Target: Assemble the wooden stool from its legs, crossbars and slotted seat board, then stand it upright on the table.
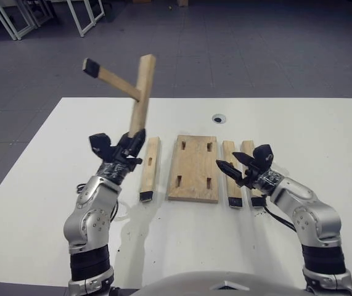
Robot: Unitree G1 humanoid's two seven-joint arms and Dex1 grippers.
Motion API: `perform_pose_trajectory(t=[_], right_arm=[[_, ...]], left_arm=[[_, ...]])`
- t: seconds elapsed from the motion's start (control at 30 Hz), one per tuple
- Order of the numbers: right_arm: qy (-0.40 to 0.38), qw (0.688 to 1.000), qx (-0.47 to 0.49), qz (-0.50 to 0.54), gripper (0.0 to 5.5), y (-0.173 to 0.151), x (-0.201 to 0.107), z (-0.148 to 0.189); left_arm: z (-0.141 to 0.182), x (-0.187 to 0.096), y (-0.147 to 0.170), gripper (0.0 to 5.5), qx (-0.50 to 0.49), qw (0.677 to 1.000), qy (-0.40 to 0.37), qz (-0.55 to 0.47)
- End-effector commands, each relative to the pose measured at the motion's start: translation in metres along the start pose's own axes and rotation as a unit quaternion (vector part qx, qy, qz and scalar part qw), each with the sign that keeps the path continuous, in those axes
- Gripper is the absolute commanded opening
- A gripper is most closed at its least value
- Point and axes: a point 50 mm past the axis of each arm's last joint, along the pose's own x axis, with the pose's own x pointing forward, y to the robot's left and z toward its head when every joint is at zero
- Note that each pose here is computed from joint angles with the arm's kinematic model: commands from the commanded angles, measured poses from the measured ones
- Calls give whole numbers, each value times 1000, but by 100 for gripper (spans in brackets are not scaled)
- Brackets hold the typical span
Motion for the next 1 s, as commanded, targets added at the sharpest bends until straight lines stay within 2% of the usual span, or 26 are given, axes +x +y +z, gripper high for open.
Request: perform_pose_trajectory(t=[0.03,0.23,0.43,0.6,0.8,0.97,1.0], right_arm=[[-3,993,68,98,406,16,9,24],[-6,968,117,220,406,27,5,50],[-15,940,144,308,406,32,-9,63],[-10,939,145,312,406,23,-19,65],[-8,940,147,309,406,24,-13,64],[-12,931,151,333,473,31,-11,67],[-11,930,150,335,473,32,-9,67]], left_arm=[[-3,4,-34,205,-59,989,42,-129],[-9,-11,-59,205,-93,957,121,-248],[-5,-17,-56,205,-126,950,119,-260],[2,-16,-55,205,-138,949,107,-263],[1,-21,-67,205,-143,936,122,-299],[-1,-23,-66,205,-144,936,130,-293],[-2,-23,-66,205,-143,936,133,-293]])
